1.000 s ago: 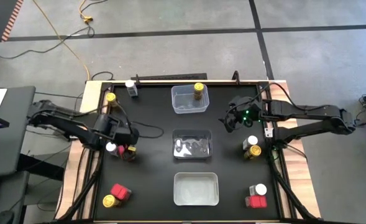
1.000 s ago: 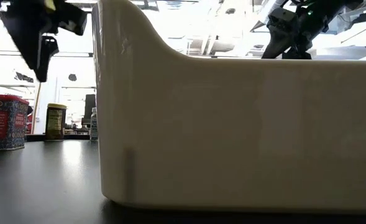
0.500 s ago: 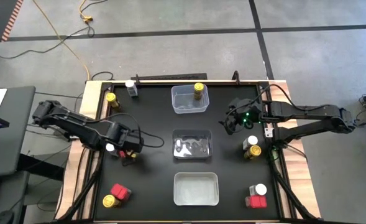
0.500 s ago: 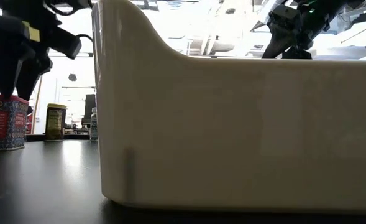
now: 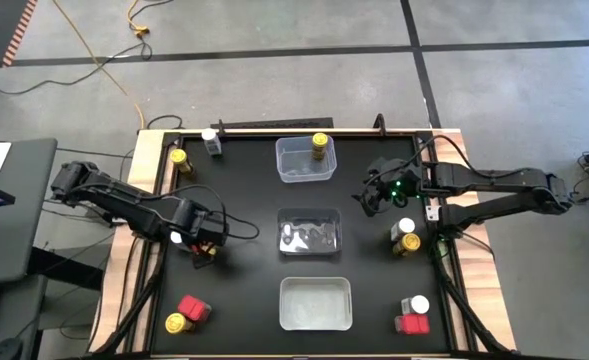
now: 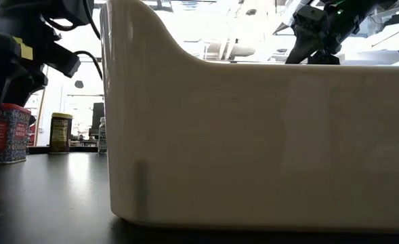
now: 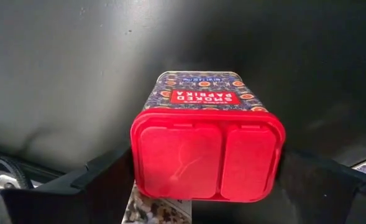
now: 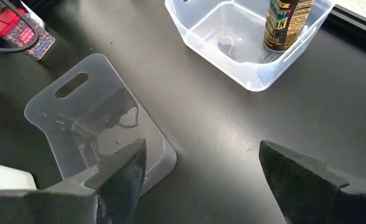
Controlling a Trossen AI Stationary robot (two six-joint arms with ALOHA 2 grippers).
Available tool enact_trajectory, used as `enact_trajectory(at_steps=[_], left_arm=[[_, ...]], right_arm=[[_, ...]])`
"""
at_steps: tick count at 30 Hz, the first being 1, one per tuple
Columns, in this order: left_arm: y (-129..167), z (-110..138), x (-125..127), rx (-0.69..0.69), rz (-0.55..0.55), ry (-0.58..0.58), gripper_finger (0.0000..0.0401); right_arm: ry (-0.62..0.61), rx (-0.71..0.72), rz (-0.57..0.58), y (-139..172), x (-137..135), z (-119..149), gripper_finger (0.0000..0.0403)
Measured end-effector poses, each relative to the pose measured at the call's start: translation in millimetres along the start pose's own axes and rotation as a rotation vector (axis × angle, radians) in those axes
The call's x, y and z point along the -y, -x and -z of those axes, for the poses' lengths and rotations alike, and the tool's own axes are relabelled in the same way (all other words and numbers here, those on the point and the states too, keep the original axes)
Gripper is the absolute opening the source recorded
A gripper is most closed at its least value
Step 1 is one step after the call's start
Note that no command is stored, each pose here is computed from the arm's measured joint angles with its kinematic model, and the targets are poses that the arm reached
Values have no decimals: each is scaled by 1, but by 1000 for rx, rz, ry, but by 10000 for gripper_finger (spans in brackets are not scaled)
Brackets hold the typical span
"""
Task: Sort spices by type
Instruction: Put the top left red seasoning can into the black bin
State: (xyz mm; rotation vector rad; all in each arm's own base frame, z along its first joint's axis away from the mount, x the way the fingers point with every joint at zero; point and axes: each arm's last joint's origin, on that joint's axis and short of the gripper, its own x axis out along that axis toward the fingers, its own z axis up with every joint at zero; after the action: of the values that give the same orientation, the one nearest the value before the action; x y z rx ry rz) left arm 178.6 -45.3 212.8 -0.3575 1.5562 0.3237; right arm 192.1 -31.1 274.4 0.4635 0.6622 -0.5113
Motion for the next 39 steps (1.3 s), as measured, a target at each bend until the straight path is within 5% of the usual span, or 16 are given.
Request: enact_trajectory(at_steps=[8,19,28,39], left_arm=[[0,0,-1,0,0,27,305],[0,-1,-2,-3,-2,65,314],[1,-16,-20,-13,45,218,314],[3,-40,-35,141,103,437,316]], right_arm=[[-3,0,0,0,0,0,336],[-2,0,0,0,0,0,336],[-4,1,6,0,1,-1,336],[39,-15,27,-1,5,0,336]])
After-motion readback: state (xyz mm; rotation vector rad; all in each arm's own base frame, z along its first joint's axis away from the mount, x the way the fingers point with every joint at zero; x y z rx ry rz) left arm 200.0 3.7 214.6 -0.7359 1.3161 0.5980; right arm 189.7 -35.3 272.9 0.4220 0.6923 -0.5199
